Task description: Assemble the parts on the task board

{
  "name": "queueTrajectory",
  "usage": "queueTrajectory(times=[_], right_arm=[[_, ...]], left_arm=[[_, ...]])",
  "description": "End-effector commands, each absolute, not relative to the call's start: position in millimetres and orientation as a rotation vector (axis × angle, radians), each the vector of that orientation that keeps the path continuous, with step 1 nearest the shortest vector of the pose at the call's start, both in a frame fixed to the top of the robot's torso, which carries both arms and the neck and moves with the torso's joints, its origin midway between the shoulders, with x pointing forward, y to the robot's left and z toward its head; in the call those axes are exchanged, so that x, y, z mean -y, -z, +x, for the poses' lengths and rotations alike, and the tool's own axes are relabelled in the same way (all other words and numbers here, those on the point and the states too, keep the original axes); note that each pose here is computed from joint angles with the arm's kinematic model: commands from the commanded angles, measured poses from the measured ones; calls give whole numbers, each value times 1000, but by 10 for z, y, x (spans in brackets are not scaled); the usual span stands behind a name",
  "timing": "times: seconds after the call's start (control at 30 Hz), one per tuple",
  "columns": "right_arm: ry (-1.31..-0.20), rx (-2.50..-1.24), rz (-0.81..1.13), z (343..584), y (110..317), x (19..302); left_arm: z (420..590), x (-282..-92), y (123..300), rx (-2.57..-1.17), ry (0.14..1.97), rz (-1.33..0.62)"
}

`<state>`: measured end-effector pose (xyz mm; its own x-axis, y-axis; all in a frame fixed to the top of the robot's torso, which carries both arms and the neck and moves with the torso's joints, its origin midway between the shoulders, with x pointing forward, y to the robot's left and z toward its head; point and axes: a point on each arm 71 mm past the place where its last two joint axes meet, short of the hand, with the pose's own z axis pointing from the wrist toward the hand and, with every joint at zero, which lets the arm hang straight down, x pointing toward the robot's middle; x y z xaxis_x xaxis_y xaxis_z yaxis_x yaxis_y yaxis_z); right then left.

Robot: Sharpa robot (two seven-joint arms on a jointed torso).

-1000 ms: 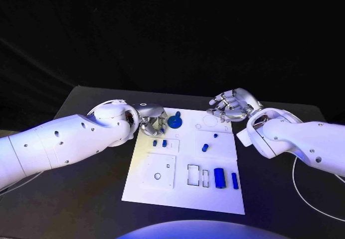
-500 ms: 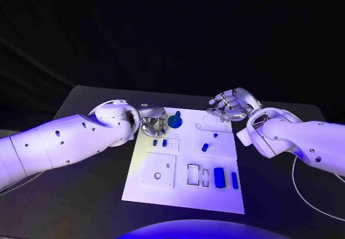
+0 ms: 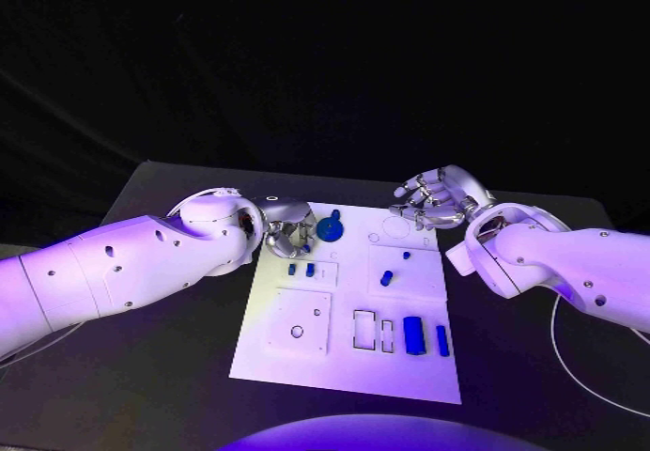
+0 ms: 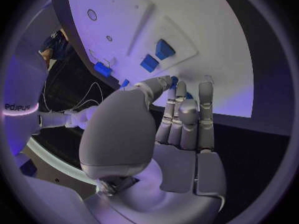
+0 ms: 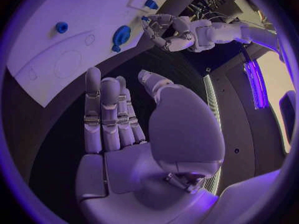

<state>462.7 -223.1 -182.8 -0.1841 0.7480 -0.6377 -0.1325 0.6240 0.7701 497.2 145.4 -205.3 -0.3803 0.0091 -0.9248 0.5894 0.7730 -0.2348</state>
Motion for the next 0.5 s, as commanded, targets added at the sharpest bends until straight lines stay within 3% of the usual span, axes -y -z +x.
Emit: queueTrajectory(times=[0.03, 0.5], right_arm=[[-866, -1573, 511, 4621, 1828, 2216], [-867, -1573, 511, 4621, 1827, 2216]], left_arm=[[4967, -1444, 2077, -1897, 652, 467], [4961, -1414, 2125, -1904, 657, 477]])
